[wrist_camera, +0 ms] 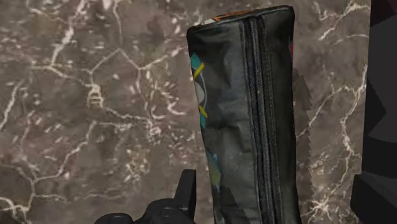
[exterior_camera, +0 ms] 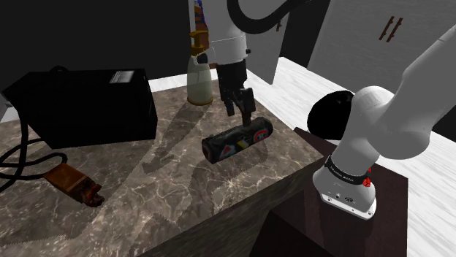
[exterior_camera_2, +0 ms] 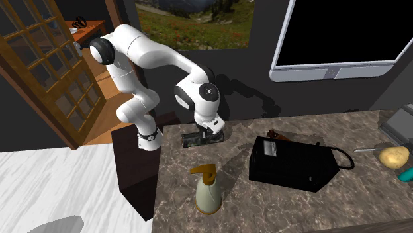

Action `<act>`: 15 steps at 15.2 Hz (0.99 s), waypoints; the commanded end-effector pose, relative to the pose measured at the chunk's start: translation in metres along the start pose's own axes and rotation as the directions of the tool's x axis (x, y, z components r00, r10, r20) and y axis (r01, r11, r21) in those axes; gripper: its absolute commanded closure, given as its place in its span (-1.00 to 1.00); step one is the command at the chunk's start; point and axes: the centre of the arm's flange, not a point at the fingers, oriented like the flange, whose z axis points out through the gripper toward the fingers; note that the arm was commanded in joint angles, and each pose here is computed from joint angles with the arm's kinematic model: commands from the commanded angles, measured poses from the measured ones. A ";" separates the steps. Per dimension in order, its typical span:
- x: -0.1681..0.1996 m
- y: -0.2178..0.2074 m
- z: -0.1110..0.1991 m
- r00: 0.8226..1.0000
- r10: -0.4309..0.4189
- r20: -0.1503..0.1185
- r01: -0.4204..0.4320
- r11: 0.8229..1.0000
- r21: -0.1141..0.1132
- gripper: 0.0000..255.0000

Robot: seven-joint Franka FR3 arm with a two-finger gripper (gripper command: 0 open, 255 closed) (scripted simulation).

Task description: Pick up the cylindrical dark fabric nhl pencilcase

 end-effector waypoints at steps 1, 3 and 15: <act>0.010 -0.004 0.011 0.999 -0.053 0.013 0.053 0.999 0.007 -1.00; 0.010 -0.001 0.021 0.999 -0.053 0.013 0.053 0.999 0.007 -1.00; 0.013 0.006 0.045 0.999 -0.053 0.013 0.053 0.999 0.007 1.00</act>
